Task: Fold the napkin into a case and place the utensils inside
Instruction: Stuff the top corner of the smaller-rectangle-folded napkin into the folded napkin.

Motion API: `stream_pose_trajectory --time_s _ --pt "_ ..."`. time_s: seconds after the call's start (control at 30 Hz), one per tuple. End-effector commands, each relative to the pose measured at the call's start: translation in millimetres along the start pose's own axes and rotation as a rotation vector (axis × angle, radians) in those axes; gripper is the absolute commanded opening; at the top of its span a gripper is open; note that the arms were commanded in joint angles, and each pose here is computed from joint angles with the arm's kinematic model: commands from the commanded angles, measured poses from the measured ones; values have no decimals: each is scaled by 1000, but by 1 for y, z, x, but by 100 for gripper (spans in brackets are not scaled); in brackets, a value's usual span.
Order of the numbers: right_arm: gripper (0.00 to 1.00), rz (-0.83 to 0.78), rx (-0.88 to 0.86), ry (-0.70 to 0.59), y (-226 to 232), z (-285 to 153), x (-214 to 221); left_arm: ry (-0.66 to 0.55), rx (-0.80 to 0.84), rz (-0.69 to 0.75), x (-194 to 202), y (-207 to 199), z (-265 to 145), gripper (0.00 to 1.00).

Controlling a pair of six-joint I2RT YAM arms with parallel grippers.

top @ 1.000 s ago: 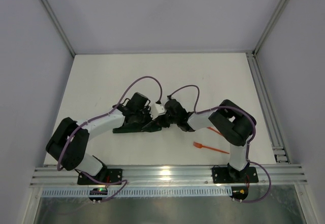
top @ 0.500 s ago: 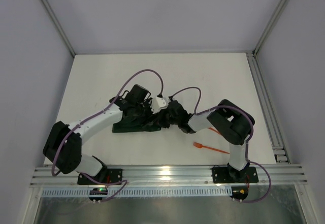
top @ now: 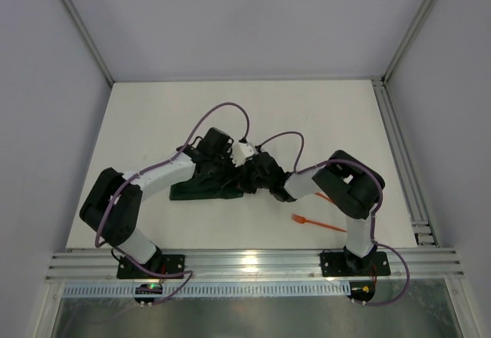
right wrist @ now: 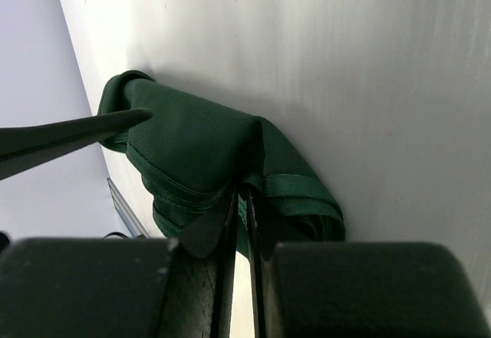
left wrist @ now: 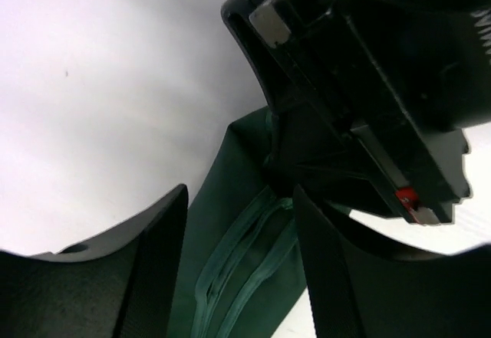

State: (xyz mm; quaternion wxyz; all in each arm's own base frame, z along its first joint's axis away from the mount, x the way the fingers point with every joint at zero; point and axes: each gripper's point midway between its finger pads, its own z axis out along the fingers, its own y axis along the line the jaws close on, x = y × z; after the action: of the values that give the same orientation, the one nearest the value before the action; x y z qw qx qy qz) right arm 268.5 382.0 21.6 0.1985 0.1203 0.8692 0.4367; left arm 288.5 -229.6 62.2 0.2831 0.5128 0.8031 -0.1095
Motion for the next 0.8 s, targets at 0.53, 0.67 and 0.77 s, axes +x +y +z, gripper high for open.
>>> stream_pose_trajectory --time_s 0.53,0.67,0.77 --pt "12 15 52 -3 -18 -3 5 68 65 -4 34 -32 -9 55" --pt "12 15 55 -3 -20 -3 5 79 65 -9 35 -31 0 54" --pt "12 15 53 -1 -19 -3 5 97 66 -4 39 -32 4 47"
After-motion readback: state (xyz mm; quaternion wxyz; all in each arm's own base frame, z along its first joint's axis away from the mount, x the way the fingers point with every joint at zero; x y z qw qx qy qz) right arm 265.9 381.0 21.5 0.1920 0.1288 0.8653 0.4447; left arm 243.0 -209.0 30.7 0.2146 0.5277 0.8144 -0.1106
